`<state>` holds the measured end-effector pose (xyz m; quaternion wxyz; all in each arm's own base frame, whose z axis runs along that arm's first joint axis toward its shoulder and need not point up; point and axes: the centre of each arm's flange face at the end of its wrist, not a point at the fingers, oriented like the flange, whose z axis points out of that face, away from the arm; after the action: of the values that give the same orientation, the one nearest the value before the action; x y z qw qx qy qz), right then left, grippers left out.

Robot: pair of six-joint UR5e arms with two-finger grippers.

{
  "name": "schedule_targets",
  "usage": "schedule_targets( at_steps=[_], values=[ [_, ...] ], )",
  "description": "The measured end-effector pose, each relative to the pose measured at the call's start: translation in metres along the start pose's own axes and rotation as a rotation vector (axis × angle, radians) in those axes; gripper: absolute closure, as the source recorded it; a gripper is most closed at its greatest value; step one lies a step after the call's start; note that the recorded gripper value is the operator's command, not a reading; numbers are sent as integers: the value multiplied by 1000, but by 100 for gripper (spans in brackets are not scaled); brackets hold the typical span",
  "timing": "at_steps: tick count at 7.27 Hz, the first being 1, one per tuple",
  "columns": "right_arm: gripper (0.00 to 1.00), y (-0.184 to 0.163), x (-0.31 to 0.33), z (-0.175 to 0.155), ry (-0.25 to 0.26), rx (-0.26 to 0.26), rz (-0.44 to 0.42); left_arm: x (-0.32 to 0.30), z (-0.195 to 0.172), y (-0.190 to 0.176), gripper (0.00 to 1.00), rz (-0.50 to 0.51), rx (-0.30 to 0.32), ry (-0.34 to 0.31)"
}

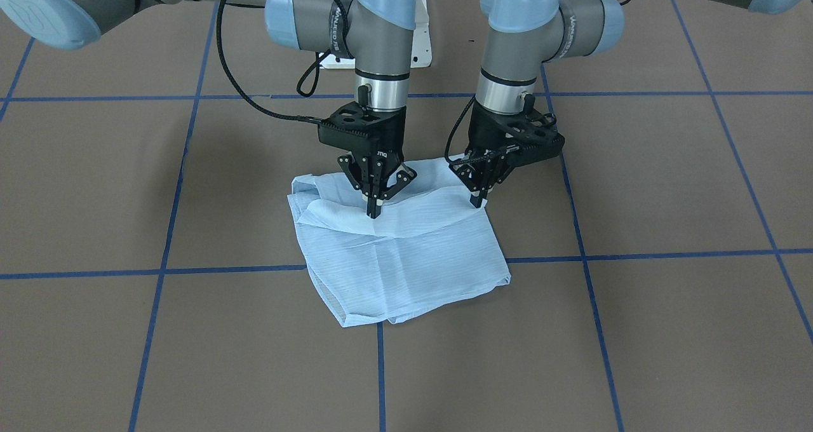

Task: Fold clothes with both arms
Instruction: 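Lift the near edge with both grippers and fold it over the far half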

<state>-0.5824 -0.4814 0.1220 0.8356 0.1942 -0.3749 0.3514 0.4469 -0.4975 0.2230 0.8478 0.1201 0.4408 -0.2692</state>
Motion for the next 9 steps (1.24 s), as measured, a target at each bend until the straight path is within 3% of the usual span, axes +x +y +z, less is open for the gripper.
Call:
schedule_targets(
  at_steps=[4, 6, 7, 8, 9],
  values=[
    [100, -13, -25, 67, 7, 39, -61, -5, 77, -31, 100, 40, 39, -39],
    [100, -10, -30, 84, 13, 49, -80, -17, 107, -34, 100, 65, 43, -42],
    [51, -8, -33, 88, 9, 50, -81, -21, 114, -35, 45, 79, 44, -40],
    [1, -7, -36, 94, -1, 49, -84, -23, 116, -38, 0, 101, 46, -39],
    [0, -9, -40, 98, -10, 48, -103, -24, 116, -43, 0, 147, 50, -38]
  ],
)
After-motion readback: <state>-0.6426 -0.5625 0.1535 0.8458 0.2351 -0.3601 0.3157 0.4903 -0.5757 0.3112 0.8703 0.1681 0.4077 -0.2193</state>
